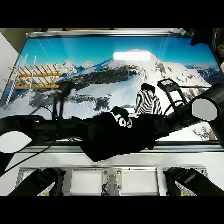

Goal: Fold the clothes and pants, and hang the long-sleeved shirts on hangers.

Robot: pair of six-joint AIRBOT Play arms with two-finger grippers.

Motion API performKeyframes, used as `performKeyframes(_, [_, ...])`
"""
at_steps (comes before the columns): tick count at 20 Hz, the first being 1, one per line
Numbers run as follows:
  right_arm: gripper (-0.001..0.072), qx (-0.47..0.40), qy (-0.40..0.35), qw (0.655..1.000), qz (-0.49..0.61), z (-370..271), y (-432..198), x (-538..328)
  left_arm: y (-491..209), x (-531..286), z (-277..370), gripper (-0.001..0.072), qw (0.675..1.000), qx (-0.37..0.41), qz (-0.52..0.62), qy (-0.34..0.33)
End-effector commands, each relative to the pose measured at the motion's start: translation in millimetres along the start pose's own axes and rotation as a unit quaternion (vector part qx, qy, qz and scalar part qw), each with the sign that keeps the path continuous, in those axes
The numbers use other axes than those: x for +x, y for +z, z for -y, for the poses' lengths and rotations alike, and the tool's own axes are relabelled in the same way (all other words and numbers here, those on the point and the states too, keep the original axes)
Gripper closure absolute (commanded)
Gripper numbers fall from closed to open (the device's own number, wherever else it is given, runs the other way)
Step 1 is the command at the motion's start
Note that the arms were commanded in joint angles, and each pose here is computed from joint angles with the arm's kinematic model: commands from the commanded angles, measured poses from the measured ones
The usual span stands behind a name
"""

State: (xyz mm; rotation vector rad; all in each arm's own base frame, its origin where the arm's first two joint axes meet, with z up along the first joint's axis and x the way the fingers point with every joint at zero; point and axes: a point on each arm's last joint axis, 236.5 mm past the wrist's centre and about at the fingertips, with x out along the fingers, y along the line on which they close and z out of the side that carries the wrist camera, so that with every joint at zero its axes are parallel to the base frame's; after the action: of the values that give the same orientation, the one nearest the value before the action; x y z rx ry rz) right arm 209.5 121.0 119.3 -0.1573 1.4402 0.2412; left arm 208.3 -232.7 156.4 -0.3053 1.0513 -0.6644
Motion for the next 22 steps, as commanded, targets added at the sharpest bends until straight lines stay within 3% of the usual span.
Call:
performKeyframes(1, [0.0680, -0.001, 0.000, 1.000, -0.001, -0.1, -0.5, 0.2, 37.2, -21.4, -41.2, 0.0011, 0.997, -0.024, 0.060, 0.043])
performKeyframes(7, [0.0680, -0.001, 0.000, 1.000, -0.002, -0.2, -0.4, 0.7, 68.2, -38.5, -189.1, 0.0009, 0.974, -0.078, 0.072, 0.202])
performKeyframes(11, [0.0680, -0.001, 0.000, 1.000, -0.002, -0.2, -0.4, 0.7, 83.3, -71.7, -302.6, 0.0010, 0.935, -0.148, 0.085, 0.311])
performKeyframes(15, [0.0680, -0.001, 0.000, 1.000, -0.002, -0.2, -0.5, 0.7, 106.3, -111.7, -397.5, 0.0010, 0.889, -0.131, 0.084, 0.431])
performKeyframes(18, [0.0681, -0.001, 0.000, 1.000, -0.002, -0.2, -0.5, 0.7, 120.3, -112.6, -454.9, 0.0011, 0.870, -0.114, 0.064, 0.476])
performKeyframes(22, [0.0680, -0.001, 0.000, 1.000, -0.003, -0.2, -0.5, 0.7, 120.1, -79.0, -520.1, 0.0011, 0.864, -0.119, 0.012, 0.490])
